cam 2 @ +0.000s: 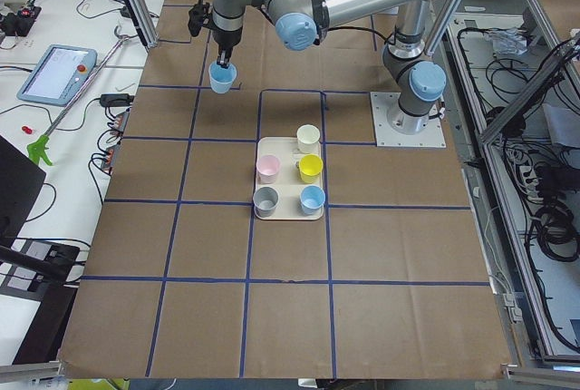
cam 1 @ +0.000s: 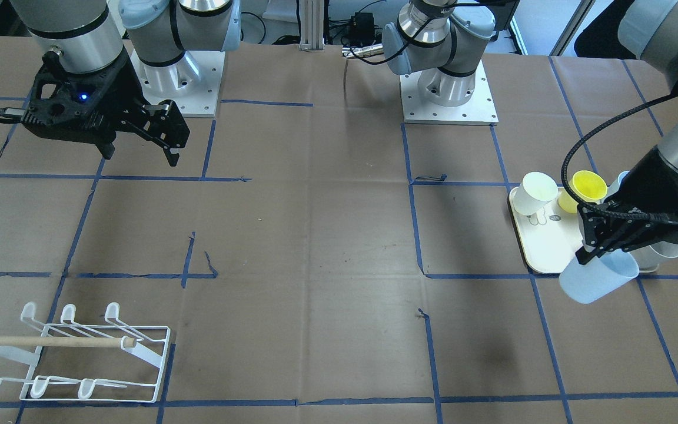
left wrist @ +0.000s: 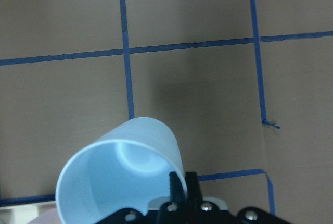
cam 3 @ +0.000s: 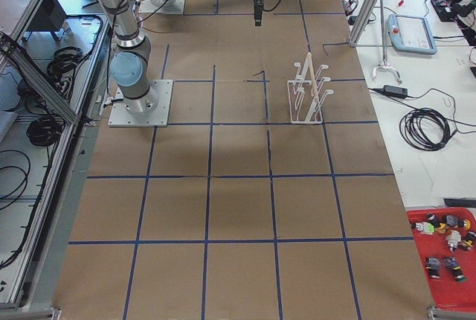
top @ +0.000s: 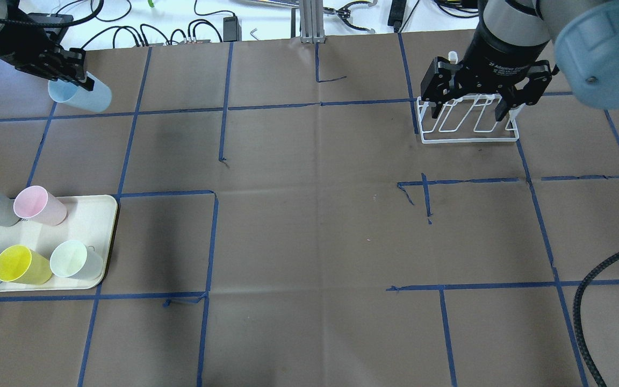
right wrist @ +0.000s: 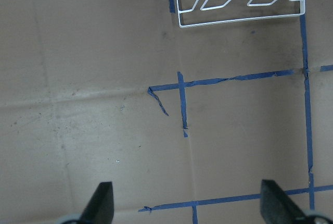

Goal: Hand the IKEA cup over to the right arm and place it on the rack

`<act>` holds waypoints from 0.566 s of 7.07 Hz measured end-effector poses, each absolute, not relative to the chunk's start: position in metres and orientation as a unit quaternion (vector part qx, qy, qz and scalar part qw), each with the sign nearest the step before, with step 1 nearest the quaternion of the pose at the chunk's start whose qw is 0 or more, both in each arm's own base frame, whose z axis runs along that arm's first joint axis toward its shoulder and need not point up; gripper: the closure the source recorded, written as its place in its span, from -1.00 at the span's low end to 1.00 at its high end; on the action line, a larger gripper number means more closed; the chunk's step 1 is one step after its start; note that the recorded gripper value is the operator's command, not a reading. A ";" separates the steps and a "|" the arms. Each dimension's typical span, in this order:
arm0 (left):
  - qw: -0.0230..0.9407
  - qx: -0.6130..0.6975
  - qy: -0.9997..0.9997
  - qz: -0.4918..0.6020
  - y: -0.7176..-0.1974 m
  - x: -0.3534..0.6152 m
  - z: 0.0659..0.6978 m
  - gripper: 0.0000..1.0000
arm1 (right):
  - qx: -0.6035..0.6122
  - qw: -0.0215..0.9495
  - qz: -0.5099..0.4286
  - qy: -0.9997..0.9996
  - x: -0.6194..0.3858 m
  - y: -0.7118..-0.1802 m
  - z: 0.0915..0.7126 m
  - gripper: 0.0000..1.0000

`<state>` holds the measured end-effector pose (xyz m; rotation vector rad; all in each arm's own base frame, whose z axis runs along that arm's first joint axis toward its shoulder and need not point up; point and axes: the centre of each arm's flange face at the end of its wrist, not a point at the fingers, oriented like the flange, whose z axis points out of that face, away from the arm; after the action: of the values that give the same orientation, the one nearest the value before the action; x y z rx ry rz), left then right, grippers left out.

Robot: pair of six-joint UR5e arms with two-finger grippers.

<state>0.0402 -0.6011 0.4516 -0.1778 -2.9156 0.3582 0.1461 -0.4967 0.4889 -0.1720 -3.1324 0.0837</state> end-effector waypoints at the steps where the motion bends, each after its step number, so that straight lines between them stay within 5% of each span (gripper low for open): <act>1: 0.153 -0.076 -0.974 0.149 -0.596 0.022 0.457 1.00 | -0.055 0.002 0.026 -0.998 0.146 -0.497 0.489 -1.00; 4: 0.236 -0.139 -0.923 0.271 -0.568 -0.028 0.448 1.00 | -0.054 -0.002 0.024 -0.998 0.147 -0.497 0.487 -1.00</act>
<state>-0.0275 -0.5680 0.4482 -0.3812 -2.5310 0.7440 0.1469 -0.4971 0.4872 -0.1712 -3.1395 0.0770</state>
